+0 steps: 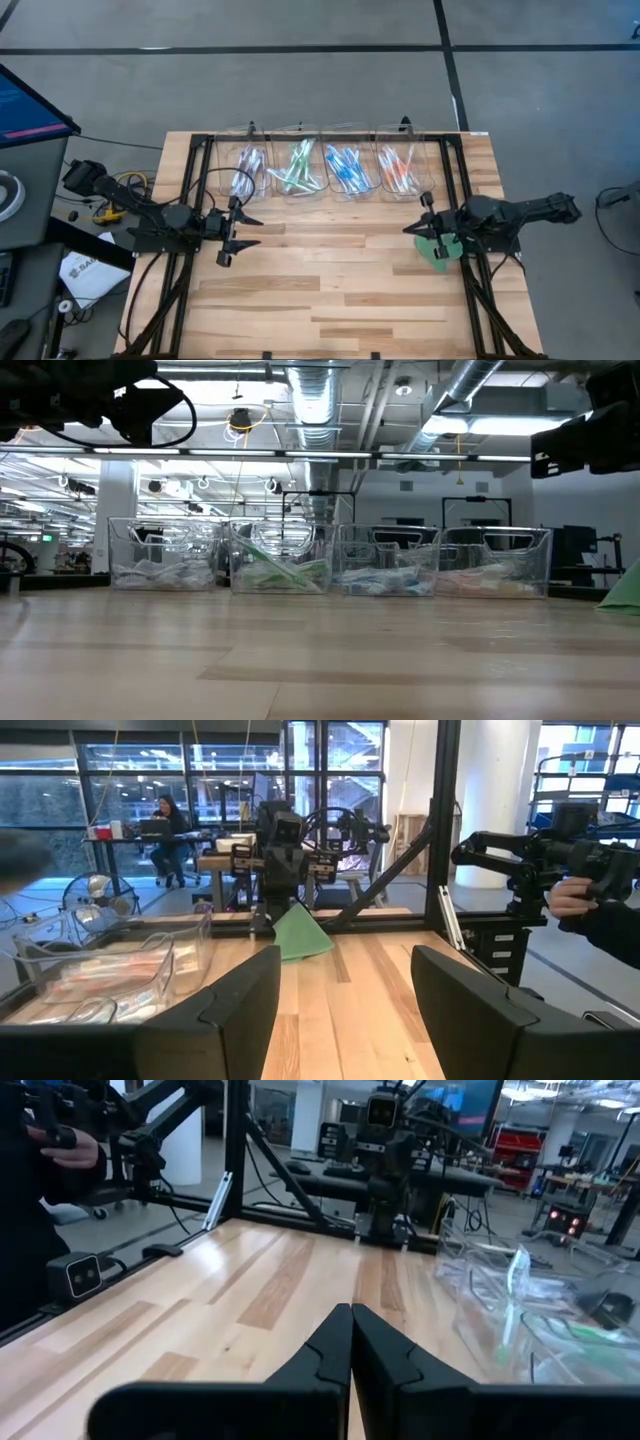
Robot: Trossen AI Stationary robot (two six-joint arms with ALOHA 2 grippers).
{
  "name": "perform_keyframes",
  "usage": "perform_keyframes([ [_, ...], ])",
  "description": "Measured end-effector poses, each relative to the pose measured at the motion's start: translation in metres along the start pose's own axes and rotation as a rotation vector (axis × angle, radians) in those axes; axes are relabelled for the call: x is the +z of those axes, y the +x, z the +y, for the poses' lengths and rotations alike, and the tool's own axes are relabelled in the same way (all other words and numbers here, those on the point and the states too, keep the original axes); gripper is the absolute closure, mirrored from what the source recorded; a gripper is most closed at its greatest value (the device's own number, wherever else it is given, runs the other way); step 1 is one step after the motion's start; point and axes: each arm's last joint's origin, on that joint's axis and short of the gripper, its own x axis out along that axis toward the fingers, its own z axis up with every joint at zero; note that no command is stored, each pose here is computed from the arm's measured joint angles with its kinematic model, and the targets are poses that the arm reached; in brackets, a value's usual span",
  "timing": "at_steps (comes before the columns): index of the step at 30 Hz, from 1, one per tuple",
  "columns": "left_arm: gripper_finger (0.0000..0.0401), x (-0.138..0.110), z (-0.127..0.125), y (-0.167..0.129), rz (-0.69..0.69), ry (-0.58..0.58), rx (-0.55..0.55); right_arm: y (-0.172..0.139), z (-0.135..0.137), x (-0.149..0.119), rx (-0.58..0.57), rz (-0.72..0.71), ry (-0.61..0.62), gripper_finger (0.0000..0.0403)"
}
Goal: Pick & Place Toothbrushes
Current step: Return to Home Position
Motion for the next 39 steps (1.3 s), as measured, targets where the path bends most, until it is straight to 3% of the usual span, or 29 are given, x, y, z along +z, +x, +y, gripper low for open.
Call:
perform_keyframes([
  [17,0.0183,-0.0033,-0.0008,-0.0001,0.033,-0.015,-0.026,0.0024,0.0001,-0.0032,0.000,0.040,0.033,0.0403],
  [23,0.0183,-0.0036,-0.0011,-0.0001,0.035,-0.015,-0.035,0.0024,0.0001,-0.0032,0.004,0.040,-0.149,0.0403],
  [29,0.0186,-0.0036,-0.0011,-0.0001,0.036,-0.013,-0.035,0.0024,0.0001,-0.0032,0.004,0.040,-0.156,0.0403],
  [33,0.0214,-0.0037,-0.0011,-0.0001,0.036,-0.012,-0.035,0.0024,0.0001,-0.0032,0.004,0.040,-0.156,0.0403],
  [39,0.0294,-0.0036,-0.0011,-0.0001,0.035,-0.012,-0.035,0.0024,0.0001,-0.0032,0.004,0.041,-0.157,0.0403],
])
